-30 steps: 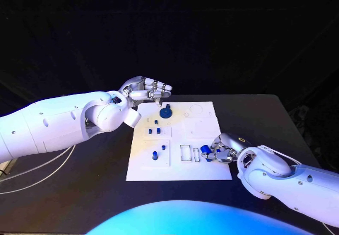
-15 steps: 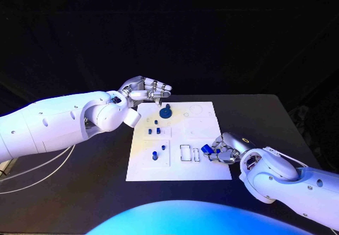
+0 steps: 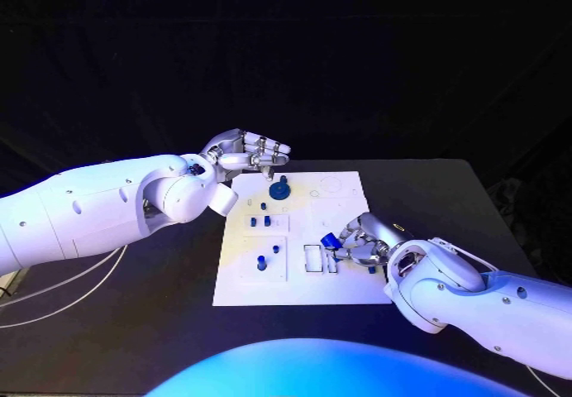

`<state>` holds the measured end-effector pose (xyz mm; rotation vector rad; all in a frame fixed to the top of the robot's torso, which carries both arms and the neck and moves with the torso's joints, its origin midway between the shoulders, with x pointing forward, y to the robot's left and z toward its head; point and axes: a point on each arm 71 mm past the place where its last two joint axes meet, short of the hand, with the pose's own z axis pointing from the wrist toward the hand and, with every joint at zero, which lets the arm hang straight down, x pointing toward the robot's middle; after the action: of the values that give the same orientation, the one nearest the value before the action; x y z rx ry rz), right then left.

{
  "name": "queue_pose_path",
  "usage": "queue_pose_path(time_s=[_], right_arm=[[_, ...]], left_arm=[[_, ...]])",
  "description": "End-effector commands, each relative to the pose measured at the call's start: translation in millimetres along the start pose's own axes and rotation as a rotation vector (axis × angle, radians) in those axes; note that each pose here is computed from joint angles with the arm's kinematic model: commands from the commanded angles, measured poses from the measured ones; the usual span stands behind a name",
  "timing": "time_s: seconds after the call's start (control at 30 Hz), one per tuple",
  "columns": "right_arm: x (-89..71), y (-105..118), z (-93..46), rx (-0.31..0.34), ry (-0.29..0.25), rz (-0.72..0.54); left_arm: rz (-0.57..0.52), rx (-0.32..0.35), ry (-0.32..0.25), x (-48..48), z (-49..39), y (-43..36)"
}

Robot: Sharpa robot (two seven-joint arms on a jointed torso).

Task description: Assemble the parts on the task board

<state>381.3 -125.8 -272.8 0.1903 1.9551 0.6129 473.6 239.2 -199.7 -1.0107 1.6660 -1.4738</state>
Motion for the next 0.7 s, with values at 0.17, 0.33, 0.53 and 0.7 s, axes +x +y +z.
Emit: queue_pose_path(time_s=[0.17, 0.33, 0.53, 0.7], right_arm=[[12.4, 7.1, 8.3, 0.013, 0.098, 0.016], [16.9, 9.5, 11.8, 0.017, 0.132, 0.003], [21.0, 13.4, 13.5, 0.012, 0.164, -0.012], [21.6, 13.5, 15.5, 0.011, 0.166, -0.017]], left_arm=[[-0.011, 0.004, 0.023, 3.8, 1.0, -1.1], [-0.011, 0.003, 0.024, 3.7, 0.8, -1.1], [-0.011, 0.006, 0.021, 3.5, 0.7, -1.3], [-0.011, 0.007, 0.02, 3.6, 0.7, -1.4]])
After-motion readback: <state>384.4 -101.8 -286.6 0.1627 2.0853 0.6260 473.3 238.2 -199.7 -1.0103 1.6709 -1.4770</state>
